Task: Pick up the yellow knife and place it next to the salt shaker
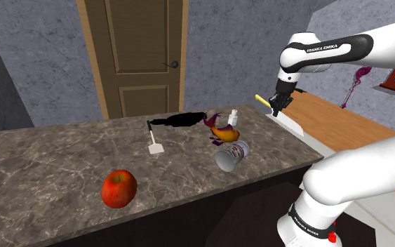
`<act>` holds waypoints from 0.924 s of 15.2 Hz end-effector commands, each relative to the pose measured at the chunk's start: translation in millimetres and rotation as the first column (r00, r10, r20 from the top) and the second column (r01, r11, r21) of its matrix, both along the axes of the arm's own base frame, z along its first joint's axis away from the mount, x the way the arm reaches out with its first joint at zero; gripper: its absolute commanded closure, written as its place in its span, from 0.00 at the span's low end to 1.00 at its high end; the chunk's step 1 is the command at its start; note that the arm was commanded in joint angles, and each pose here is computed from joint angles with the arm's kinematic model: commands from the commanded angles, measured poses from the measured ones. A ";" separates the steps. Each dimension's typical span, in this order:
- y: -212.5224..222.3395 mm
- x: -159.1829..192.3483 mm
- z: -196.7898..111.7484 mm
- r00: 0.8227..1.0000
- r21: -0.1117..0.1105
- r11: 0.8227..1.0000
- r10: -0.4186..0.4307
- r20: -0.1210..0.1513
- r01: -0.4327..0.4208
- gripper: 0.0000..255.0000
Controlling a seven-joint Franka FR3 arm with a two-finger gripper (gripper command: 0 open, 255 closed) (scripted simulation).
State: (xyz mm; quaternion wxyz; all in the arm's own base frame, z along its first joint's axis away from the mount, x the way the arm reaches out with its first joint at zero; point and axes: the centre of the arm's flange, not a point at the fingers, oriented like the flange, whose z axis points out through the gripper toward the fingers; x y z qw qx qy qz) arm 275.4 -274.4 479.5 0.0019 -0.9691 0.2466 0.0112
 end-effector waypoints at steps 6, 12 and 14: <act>-0.4 -0.1 -36.9 1.000 0.000 1.000 0.000 0.000 0.000 1.00; -0.4 -0.1 -68.5 1.000 0.000 1.000 0.000 0.000 0.000 1.00; -0.4 -0.1 -79.1 1.000 0.000 1.000 0.000 0.000 0.000 1.00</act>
